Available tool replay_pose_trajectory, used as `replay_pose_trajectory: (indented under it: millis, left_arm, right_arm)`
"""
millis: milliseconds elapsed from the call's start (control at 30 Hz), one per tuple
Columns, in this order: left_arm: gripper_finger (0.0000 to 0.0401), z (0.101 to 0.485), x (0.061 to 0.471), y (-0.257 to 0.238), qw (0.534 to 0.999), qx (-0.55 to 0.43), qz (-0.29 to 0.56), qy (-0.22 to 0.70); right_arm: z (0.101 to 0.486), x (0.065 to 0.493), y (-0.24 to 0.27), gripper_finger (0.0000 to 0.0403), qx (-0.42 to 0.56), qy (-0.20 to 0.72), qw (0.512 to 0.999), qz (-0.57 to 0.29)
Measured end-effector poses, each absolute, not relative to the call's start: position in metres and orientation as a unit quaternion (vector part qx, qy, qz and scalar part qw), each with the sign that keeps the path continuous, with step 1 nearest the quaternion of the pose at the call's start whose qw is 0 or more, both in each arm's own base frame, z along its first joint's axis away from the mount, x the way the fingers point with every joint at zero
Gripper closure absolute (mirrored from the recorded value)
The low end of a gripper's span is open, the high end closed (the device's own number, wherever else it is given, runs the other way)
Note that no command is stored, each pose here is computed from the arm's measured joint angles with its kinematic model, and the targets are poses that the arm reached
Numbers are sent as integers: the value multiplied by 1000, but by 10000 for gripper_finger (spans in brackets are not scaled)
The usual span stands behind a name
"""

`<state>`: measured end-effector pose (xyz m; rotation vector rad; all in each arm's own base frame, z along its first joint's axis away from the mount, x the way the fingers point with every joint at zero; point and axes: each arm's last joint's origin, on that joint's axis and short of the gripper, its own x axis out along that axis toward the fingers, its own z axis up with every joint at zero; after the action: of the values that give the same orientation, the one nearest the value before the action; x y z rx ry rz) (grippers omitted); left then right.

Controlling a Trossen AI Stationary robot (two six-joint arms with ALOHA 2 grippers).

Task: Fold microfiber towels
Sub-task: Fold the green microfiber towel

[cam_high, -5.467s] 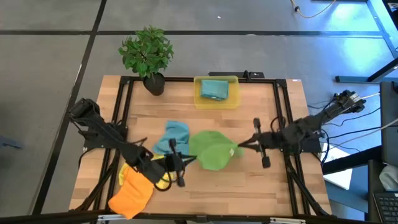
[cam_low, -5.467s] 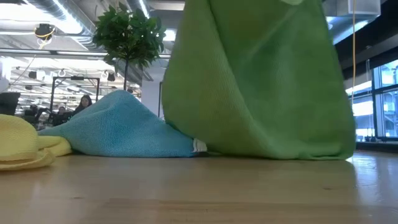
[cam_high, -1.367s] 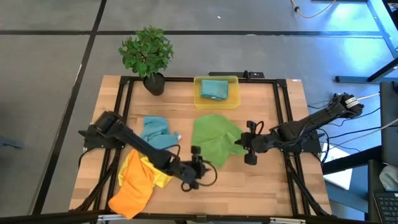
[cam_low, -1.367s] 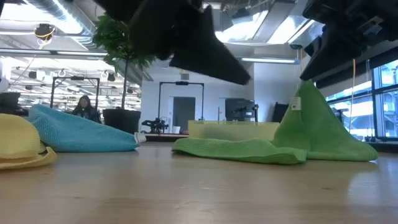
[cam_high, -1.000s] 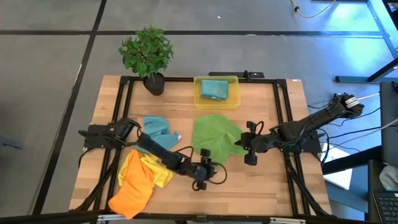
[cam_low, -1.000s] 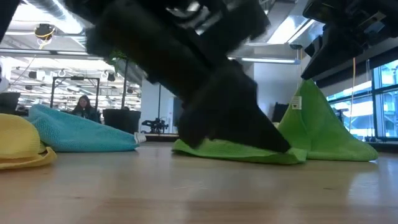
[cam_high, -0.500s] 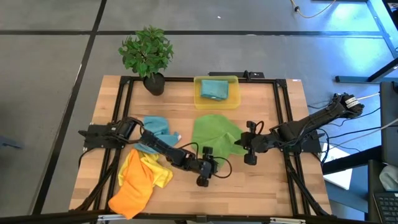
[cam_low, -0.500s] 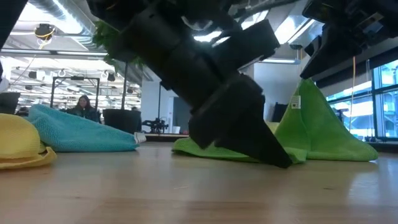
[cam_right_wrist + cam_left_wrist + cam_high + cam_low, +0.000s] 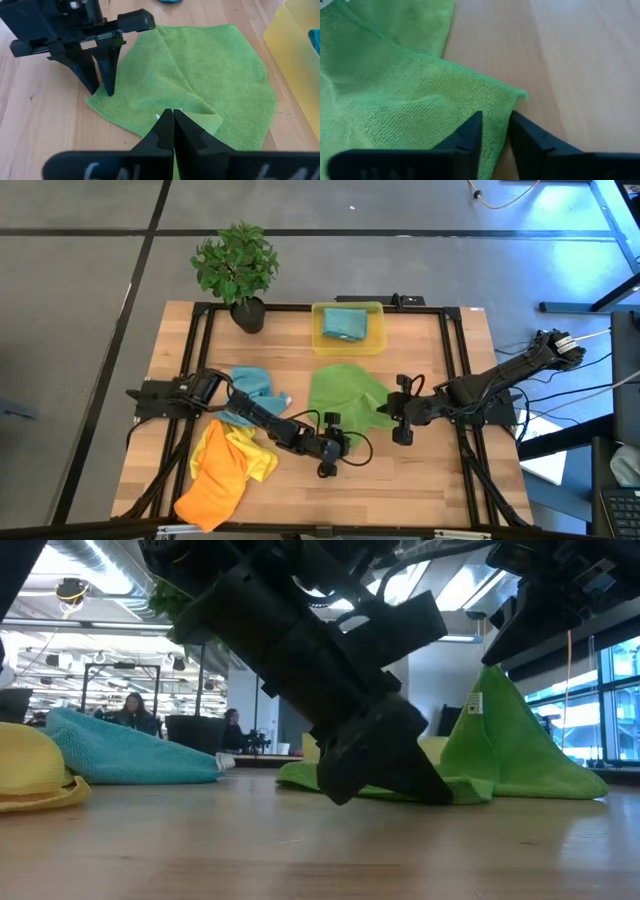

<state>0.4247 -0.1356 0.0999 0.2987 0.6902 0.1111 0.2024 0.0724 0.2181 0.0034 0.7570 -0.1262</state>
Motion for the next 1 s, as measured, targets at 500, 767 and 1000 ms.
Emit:
replay_pose_trajectory:
  millis: [500,767,1000]
  left_arm:
    - [401,156,406,-189,941,173,41,288]
    - [401,237,346,-213,926,234,164,247]
    - [401,281,318,-188,903,253,257,231]
  right_arm:
    - [218,200,78,402,-4,370,928,-49]
    - [226,202,84,402,-19,343,938,-41]
    - [264,209,83,402,-92,302,945,-89]
